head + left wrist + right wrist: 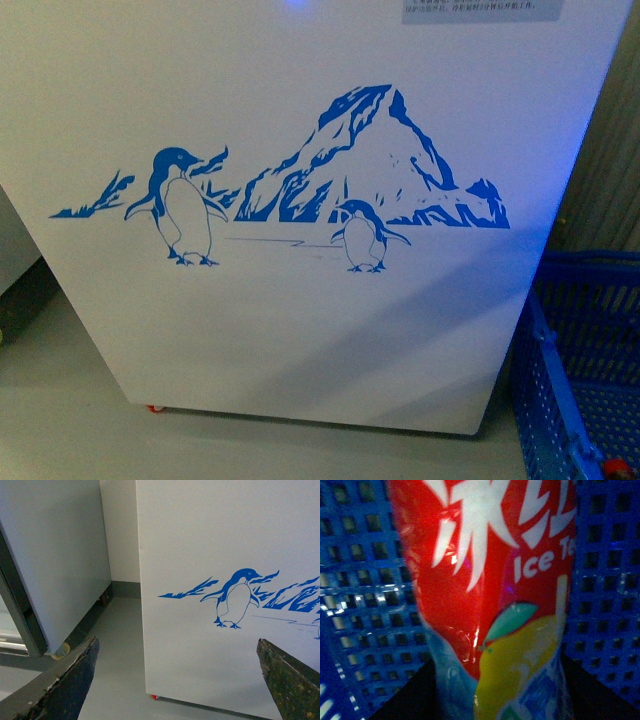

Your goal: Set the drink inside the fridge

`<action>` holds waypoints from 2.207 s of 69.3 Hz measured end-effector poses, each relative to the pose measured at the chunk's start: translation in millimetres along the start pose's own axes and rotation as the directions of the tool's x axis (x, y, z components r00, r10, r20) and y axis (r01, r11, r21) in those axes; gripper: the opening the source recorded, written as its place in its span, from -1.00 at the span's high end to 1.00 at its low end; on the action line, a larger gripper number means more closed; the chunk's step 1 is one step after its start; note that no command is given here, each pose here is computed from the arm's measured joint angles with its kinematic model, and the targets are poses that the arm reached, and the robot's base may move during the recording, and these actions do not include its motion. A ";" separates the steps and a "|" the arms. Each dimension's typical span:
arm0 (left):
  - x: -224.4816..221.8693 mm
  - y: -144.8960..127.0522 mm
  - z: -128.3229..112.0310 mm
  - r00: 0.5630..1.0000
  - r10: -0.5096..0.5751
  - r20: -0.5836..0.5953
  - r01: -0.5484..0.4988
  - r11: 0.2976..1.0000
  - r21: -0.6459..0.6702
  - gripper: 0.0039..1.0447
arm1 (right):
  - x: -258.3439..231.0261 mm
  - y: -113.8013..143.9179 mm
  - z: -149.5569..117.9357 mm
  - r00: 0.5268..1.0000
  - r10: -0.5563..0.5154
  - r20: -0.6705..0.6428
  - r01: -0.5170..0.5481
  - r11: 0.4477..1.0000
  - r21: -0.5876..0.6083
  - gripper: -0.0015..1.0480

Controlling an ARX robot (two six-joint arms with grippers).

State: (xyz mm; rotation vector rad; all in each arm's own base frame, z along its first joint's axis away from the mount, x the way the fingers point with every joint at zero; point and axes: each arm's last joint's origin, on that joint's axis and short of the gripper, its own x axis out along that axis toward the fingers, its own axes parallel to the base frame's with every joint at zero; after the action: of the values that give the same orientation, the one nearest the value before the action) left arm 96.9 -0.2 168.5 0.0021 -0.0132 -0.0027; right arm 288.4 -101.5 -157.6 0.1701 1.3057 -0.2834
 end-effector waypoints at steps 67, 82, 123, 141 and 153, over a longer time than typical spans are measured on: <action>0.0 0.0 0.0 1.000 0.000 0.000 0.000 1.000 0.000 -0.85 | -512.1 13.6 -37.8 0.403 0.189 0.895 -0.265 0.961 -0.083 0.24; 0.0 0.0 0.0 1.000 0.000 0.000 0.000 1.000 0.000 -0.85 | -531.1 23.8 -74.7 0.253 0.215 0.943 -0.300 0.944 -0.135 0.24; 0.0 0.0 0.0 1.000 0.000 0.000 0.000 1.000 0.000 -0.85 | -520.4 34.0 -79.1 0.162 0.204 0.966 -0.302 0.942 -0.148 0.24; 0.0 0.0 0.0 1.000 0.000 0.000 0.000 1.000 0.000 -0.85 | -518.7 33.6 -80.0 0.163 0.201 0.966 -0.300 0.943 -0.146 0.24; 0.0 0.0 0.0 1.000 0.000 0.000 0.000 1.000 0.000 -0.85 | -518.7 33.7 -80.0 0.163 0.202 0.966 -0.299 0.943 -0.147 0.24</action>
State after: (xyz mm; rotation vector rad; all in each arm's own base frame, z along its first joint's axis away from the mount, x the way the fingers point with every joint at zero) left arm 96.9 -0.2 168.5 0.0021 -0.0128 -0.0027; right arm 103.0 10.1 321.7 0.2153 -0.0932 -0.0883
